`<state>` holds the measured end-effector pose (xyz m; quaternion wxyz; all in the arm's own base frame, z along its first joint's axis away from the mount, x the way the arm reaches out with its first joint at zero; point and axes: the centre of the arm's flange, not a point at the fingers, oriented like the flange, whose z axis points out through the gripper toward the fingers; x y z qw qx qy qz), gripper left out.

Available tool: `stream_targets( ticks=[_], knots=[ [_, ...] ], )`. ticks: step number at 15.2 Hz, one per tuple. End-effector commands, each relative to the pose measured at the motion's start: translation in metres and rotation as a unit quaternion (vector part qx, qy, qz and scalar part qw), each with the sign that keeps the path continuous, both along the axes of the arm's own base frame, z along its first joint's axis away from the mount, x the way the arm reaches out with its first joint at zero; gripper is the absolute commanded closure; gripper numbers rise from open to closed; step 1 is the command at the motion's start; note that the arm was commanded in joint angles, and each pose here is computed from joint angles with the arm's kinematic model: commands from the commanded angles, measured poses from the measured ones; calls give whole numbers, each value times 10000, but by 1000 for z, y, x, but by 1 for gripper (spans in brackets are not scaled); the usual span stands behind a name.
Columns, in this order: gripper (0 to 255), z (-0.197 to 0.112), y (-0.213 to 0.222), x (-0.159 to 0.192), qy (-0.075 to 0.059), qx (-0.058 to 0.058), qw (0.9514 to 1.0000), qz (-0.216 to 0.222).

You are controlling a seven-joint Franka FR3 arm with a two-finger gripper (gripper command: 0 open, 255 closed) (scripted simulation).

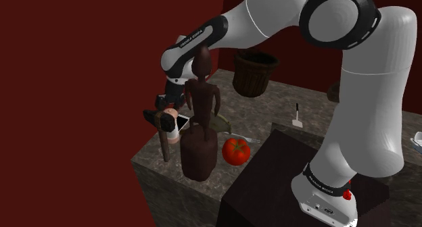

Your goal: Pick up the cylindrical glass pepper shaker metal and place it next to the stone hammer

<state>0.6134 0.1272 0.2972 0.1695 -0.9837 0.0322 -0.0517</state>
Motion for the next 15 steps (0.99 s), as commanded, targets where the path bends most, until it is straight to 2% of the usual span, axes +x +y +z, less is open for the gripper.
stream_targets(
  ticks=[1, 15],
  knots=[
    [255, 10, 0, -1, -1, 1, 10000, 1],
    [255, 84, 0, -1, -1, 1, 10000, 1]
  ],
)
